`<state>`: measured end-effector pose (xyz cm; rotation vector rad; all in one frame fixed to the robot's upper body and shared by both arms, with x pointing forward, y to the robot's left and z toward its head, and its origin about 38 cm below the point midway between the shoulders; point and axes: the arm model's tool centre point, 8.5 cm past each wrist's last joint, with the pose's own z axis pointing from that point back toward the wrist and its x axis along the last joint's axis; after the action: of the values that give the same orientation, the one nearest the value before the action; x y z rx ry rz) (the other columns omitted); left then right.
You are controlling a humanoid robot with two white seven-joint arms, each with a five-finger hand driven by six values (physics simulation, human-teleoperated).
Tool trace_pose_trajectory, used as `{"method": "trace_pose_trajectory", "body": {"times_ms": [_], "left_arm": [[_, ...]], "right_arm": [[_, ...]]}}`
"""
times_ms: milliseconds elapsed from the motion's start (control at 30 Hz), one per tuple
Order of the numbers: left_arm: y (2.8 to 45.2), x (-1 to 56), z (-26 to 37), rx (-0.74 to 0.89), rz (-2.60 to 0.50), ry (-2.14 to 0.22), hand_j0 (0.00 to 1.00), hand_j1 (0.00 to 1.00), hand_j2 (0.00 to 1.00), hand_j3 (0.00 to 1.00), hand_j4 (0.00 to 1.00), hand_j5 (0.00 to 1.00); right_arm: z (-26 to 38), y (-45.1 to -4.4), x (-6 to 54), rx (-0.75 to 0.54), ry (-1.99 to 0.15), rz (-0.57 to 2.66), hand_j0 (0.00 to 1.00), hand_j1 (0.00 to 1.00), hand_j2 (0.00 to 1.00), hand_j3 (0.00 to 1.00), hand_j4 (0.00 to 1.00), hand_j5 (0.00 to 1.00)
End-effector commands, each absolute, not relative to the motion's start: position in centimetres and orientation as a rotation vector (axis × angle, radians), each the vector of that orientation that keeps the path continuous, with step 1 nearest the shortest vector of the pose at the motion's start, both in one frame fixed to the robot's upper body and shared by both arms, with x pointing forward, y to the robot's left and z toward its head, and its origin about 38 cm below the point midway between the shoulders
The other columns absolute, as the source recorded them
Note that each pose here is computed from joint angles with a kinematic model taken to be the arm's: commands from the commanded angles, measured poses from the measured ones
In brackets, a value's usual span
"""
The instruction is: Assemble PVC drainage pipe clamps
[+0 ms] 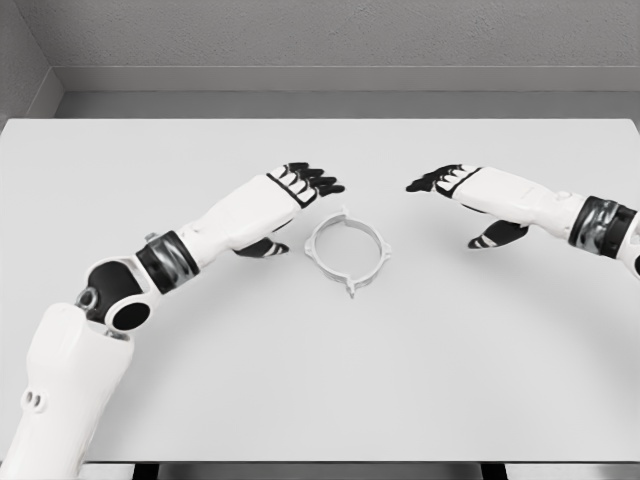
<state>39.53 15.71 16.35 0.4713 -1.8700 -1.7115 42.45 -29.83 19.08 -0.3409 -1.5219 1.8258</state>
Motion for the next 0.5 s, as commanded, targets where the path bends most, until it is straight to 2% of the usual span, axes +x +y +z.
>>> {"method": "trace_pose_trajectory", "body": {"times_ms": [0,100,333,467], "left_arm": [[16.4,39.1,18.1,0.457,-1.657,-1.960,1.00,1.00,1.00,1.00,1.00,1.00],[16.4,38.9,17.7,0.382,-1.609,-1.983,1.00,1.00,1.00,1.00,1.00,1.00],[10.5,37.5,16.5,0.249,-1.700,-2.015,1.00,1.00,1.00,1.00,1.00,1.00],[9.6,36.9,16.2,0.210,-1.725,-2.018,1.00,1.00,1.00,1.00,1.00,1.00]], "right_arm": [[19.4,-31.2,42.4,-0.368,-1.491,1.830,1.00,1.00,1.00,1.00,1.00,1.00],[20.1,-32.4,42.3,-0.402,-1.464,1.846,1.00,1.00,1.00,1.00,1.00,1.00],[21.2,-34.0,42.2,-0.447,-1.427,1.872,1.00,1.00,1.00,1.00,1.00,1.00],[21.3,-34.1,42.1,-0.449,-1.424,1.877,1.00,1.00,1.00,1.00,1.00,1.00]]}}
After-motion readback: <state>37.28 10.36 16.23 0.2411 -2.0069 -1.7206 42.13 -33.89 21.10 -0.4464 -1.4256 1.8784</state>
